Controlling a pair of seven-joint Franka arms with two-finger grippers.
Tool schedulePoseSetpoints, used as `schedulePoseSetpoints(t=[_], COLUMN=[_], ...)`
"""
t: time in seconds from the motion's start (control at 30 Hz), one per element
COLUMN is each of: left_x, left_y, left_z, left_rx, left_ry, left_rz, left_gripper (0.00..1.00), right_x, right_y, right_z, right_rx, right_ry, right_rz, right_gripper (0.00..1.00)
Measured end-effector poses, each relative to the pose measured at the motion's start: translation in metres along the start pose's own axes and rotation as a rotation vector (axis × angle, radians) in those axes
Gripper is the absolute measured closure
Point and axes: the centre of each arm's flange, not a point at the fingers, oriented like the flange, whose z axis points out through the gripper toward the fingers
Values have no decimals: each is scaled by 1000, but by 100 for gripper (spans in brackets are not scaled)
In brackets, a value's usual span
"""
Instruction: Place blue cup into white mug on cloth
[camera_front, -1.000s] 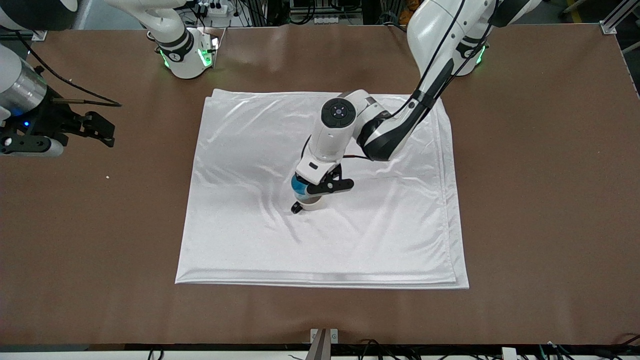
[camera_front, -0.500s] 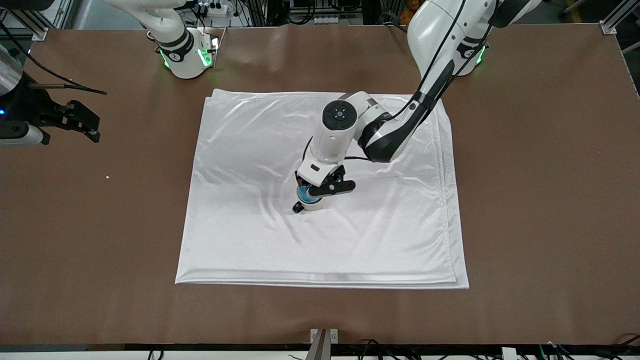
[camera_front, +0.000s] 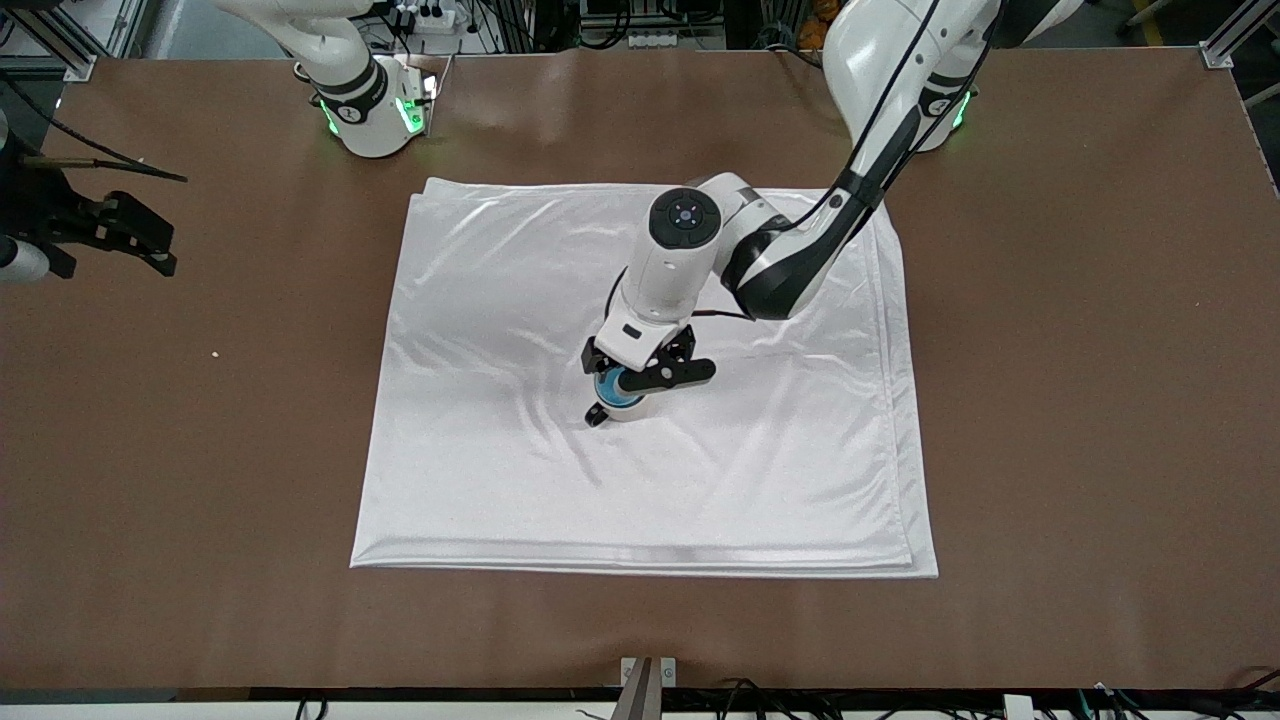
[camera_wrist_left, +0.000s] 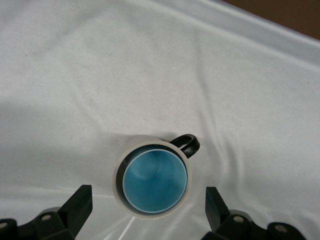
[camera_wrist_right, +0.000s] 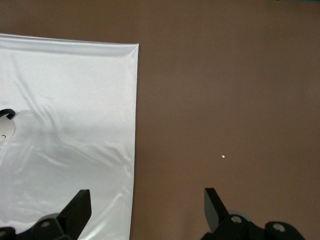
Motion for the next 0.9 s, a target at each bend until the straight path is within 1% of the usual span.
schedulePoseSetpoints(t=[0.17, 0.27, 0.43, 0.57, 0.73, 0.9], left_x=[11, 23, 34, 35, 37, 50], left_y=[-5, -15, -34, -50, -84, -121], left_z=[-45, -78, -143, -198, -260, -296], left_rx=[37, 70, 124, 167, 237, 285], left_ry=[13, 21, 28, 33, 16, -12], left_rz=[-13, -28, -15, -8, 54, 133], left_gripper=[0, 0, 0, 0, 0, 0], right_x=[0, 1, 3, 3, 3, 3], right_y=[0, -2, -5, -3, 1, 4], right_z=[0, -1, -2, -3, -2, -2], right_rx=[2, 17, 53, 61, 64, 66], right_ry=[2, 7, 24, 28, 28, 27], right_rz=[0, -1, -1, 3, 12, 16], right_gripper=[0, 0, 0, 0, 0, 0])
